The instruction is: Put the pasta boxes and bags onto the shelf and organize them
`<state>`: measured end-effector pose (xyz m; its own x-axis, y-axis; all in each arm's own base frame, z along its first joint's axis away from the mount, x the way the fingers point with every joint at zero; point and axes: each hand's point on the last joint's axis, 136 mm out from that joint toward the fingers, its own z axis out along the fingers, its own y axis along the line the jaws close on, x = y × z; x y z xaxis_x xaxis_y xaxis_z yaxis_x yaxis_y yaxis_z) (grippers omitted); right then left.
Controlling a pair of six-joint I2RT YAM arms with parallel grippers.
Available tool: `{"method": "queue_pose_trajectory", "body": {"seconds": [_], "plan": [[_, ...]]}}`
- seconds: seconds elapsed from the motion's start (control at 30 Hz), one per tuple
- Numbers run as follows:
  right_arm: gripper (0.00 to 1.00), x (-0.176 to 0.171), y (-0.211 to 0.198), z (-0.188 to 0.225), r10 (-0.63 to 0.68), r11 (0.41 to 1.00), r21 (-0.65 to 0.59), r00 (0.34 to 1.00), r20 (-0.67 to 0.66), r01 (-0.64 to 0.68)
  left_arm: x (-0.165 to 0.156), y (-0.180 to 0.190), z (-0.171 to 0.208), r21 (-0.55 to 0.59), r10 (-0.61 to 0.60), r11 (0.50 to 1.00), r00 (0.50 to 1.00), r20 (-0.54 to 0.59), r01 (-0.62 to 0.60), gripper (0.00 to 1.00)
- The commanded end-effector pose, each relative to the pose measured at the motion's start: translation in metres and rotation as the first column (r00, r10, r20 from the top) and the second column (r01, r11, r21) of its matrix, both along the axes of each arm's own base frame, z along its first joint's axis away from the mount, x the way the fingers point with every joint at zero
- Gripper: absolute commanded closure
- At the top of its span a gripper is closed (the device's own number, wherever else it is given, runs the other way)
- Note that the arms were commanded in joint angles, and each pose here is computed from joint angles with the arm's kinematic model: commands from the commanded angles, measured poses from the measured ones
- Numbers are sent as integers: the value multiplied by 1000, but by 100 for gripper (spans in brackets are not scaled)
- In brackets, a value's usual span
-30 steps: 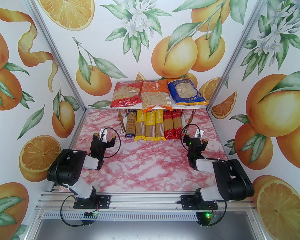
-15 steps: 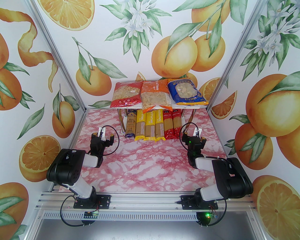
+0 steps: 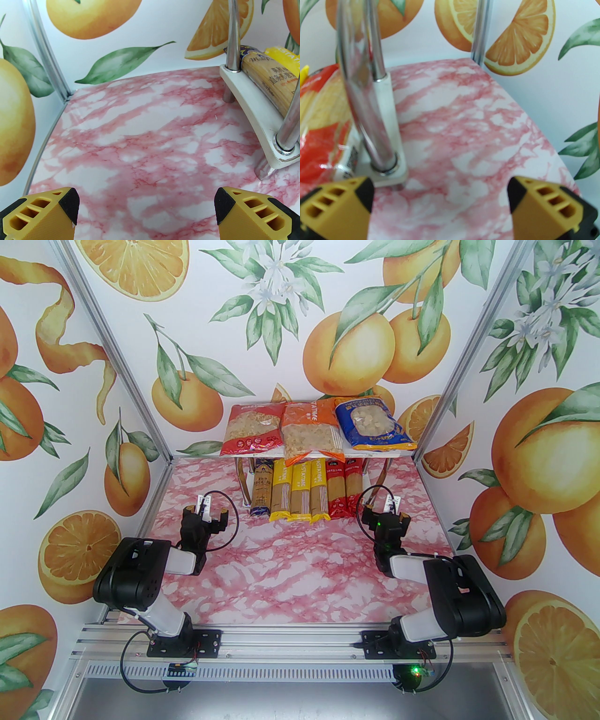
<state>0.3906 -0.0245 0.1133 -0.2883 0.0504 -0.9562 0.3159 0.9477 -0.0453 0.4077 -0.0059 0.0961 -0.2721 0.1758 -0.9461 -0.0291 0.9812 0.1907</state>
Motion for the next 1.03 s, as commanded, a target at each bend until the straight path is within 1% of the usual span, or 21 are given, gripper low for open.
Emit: {"method": "queue_pose_trajectory", "body": {"seconds": [0.0,0.67,1.0], "plan": [[0,11,18,11,80,997,2,996,42,-80,6,2,11,-12,11,1000,999,30,-10,0],[0,11,18,11,79,997,2,996,42,-79,7,2,10,-14,11,1000,1000,27,-11,0],[0,11,18,11,80,997,3,996,42,-80,8,4,9,-41,-8,999,1000,14,8,0]]}}
